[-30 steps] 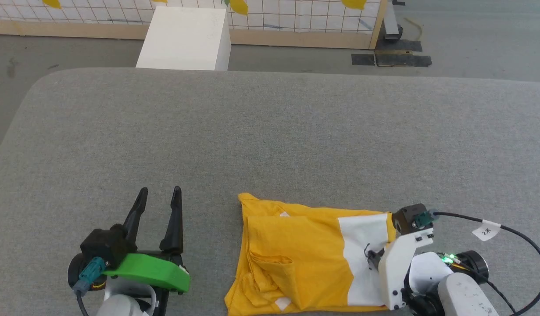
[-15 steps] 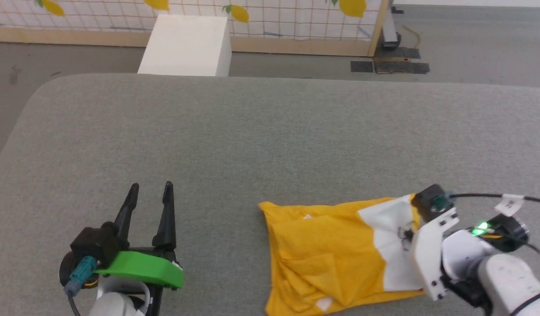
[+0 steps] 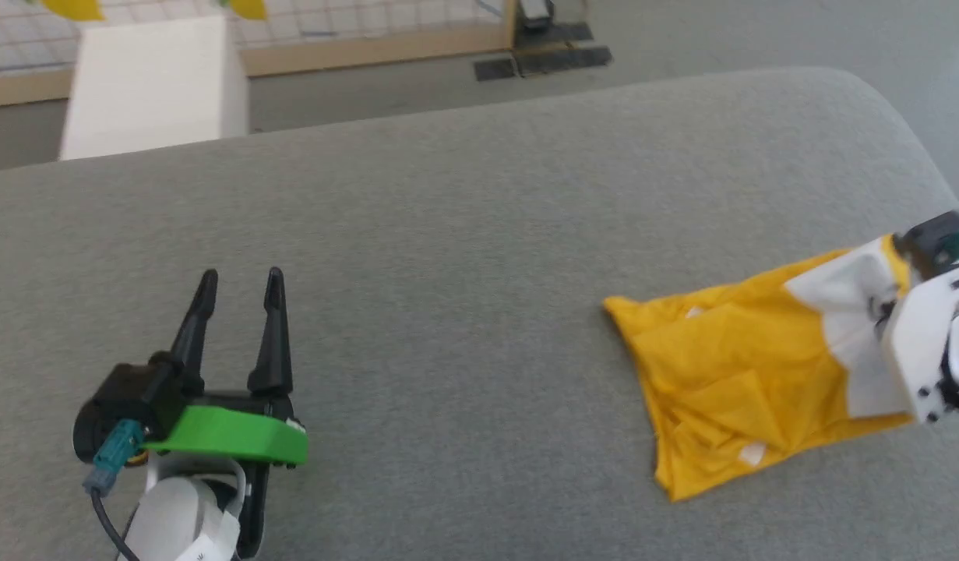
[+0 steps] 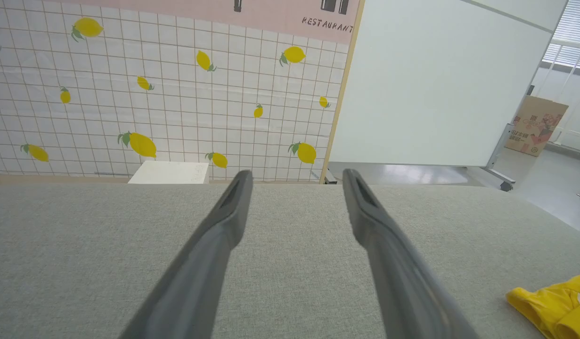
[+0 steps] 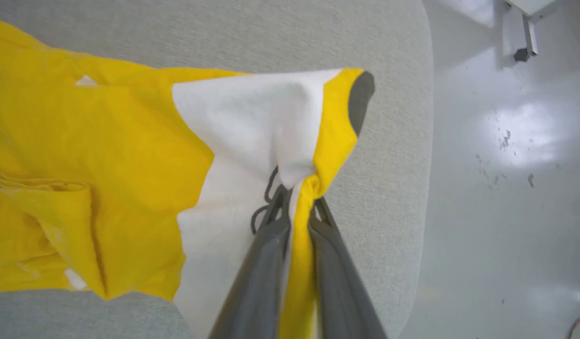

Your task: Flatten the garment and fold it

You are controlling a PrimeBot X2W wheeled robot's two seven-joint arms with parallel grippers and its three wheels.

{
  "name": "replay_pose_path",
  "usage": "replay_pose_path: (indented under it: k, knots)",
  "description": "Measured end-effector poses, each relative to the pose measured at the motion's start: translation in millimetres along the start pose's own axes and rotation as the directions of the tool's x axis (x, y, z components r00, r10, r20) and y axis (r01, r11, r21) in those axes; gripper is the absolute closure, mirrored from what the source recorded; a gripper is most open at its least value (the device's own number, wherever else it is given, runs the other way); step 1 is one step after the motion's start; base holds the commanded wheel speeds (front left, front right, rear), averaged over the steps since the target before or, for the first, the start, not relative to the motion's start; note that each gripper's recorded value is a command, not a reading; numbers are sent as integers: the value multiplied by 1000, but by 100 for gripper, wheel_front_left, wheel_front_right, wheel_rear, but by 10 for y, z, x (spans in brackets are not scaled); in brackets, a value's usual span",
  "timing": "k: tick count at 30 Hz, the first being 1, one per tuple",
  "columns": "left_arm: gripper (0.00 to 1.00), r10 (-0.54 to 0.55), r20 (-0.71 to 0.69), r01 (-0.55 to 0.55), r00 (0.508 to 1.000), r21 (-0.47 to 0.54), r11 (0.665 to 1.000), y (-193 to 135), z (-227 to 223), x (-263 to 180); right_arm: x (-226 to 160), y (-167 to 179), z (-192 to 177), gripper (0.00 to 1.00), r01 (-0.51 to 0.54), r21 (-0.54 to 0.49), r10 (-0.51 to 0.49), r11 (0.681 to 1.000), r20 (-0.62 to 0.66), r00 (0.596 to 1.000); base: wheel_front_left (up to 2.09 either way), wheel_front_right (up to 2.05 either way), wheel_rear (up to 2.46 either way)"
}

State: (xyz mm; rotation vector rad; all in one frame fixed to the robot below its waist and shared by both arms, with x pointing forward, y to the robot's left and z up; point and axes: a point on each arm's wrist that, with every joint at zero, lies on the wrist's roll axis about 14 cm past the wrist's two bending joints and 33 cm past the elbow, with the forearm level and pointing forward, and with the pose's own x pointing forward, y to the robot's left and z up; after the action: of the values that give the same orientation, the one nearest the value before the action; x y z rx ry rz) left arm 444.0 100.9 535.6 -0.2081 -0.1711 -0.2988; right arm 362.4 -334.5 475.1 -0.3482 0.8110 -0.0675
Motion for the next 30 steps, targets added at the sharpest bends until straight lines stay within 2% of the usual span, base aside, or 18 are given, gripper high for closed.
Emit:
replay_pose_path:
  k: [4,10,16,21,22,23,24,30]
  knots:
    - [0,-72,-17,72,997,-3,997,-142,-134,232,20,-408,-156,100,109,55,-106,993,-43,993,0,0,0]
    - [0,-131,-60,131,990,2,991,-169,-383,521,130,-938,-340,100,261,120,-248,958,-110,962,0,0,0]
    - [0,-139,-118,141,983,6,990,-60,-678,659,267,-1298,-501,100,392,155,-365,907,-180,914,0,0,0]
    - [0,-133,-167,136,977,4,991,45,-924,713,441,-1383,-565,100,449,175,-413,876,-206,887,0,0,0]
    - [0,-133,-178,136,975,4,991,66,-975,719,480,-1394,-551,96,456,174,-423,873,-196,885,0,0,0]
    - [0,-132,-187,135,973,3,991,80,-1021,723,505,-1424,-533,77,468,162,-439,869,-184,879,0,0,0]
    - [0,-130,-196,132,972,0,991,95,-1068,725,528,-1452,-539,0,480,161,-451,863,-187,873,0,0,0]
    - [0,-107,-204,109,973,-2,994,154,-1154,747,557,-1538,-532,0,511,149,-486,846,-177,856,0,0,0]
